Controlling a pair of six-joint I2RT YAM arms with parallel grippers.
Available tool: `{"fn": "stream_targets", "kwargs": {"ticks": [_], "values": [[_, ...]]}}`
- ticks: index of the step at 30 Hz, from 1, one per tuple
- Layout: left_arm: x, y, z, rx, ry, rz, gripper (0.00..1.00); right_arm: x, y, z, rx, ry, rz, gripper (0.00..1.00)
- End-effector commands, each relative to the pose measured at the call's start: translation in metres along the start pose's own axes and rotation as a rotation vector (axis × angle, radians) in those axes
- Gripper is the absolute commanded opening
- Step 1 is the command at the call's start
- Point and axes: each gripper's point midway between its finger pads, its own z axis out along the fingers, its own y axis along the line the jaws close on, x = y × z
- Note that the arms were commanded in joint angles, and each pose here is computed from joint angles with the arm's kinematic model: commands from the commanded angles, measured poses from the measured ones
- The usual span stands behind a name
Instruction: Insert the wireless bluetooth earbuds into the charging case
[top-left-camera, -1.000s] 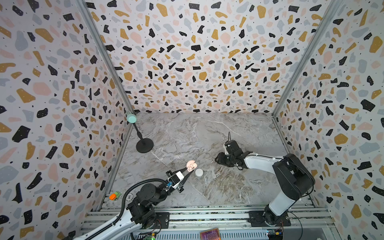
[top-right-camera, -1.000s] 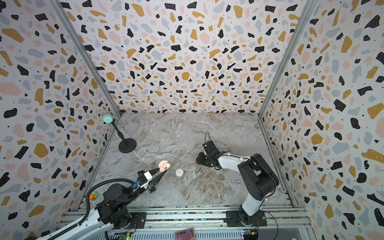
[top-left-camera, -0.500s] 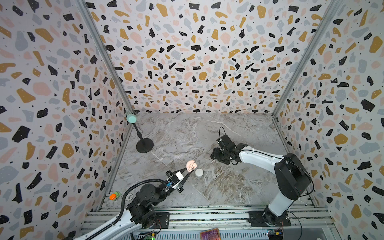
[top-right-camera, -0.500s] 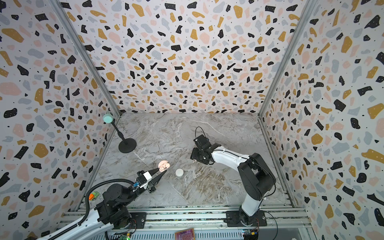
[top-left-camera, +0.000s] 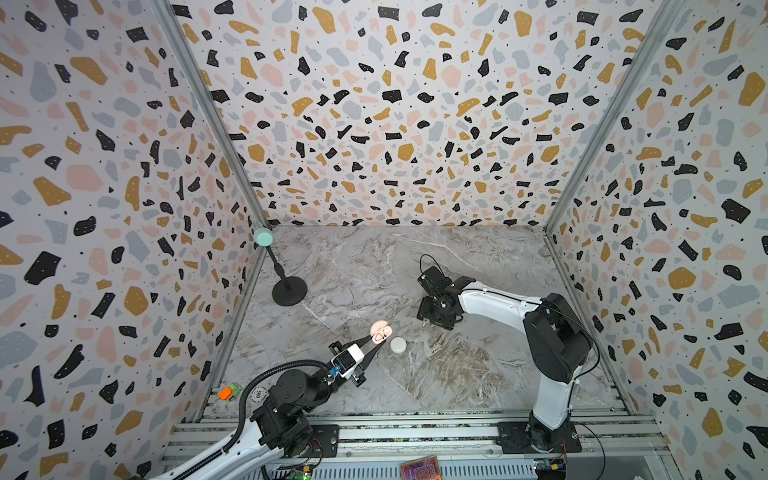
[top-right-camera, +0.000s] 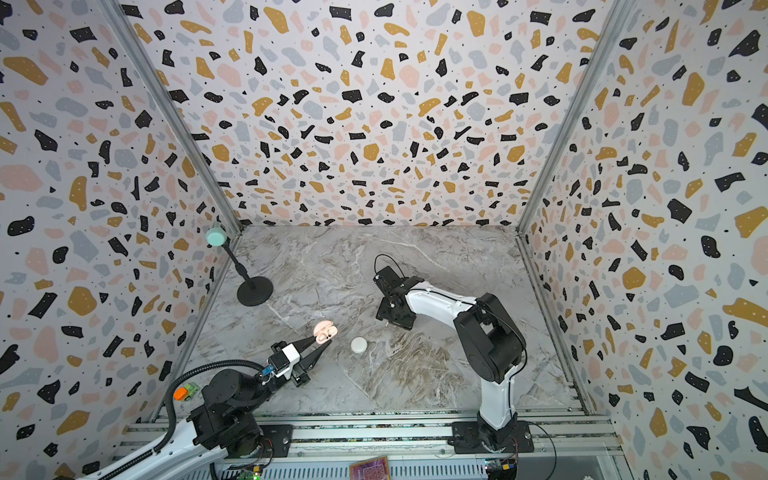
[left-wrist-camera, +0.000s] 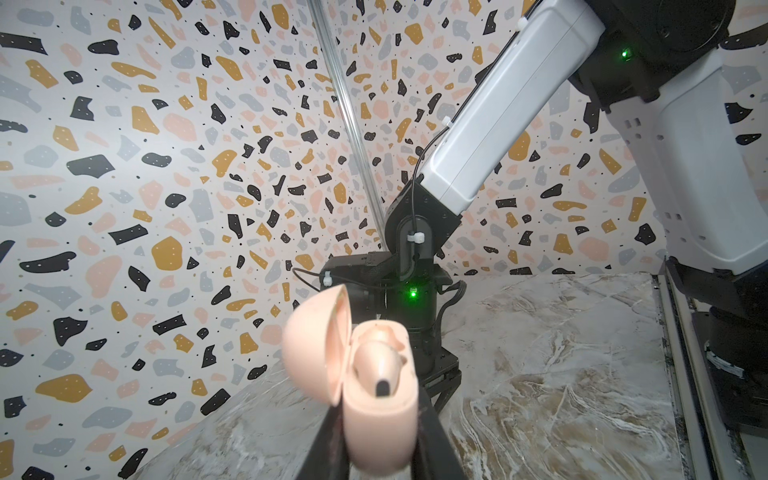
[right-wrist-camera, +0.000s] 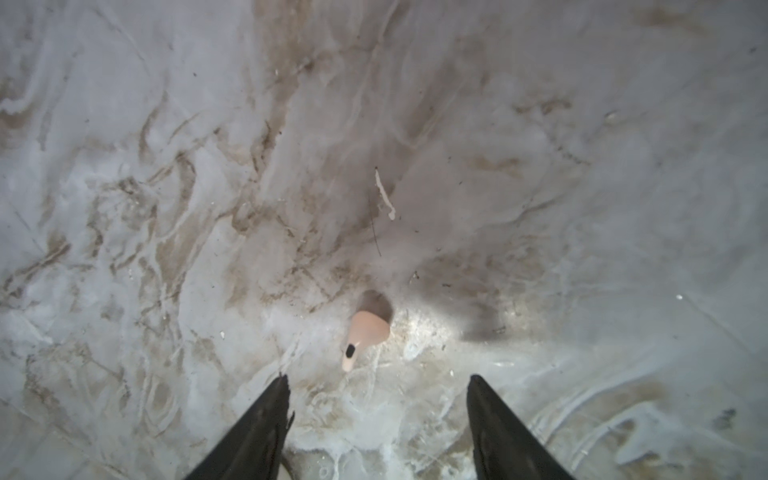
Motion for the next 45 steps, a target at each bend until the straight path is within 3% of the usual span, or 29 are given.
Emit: {"fn": "stream_targets", "kwargs": {"ticks": [1, 11, 32, 45], "values": [[-0.013, 0.002, -0.002, -0.006, -0.059, -0.004, 0.0, 0.001, -0.004, -0.004, 0.045, 0.008, 0.014, 0.68], [-0.013, 0.002, -0.002, -0.006, -0.057, -0.003, 0.0, -0.002, 0.006, 0.005, 0.066, 0.017, -0.008, 0.64], [-0.012, 0.002, -0.003, -0.008, -0.055, -0.002, 0.0, -0.001, 0.003, 0.021, 0.119, 0.03, -0.029, 0.39], [-0.01, 0.002, -0.002, -0.009, -0.049, -0.001, 0.0, 0.003, 0.002, 0.027, 0.123, 0.042, -0.037, 0.31]]}}
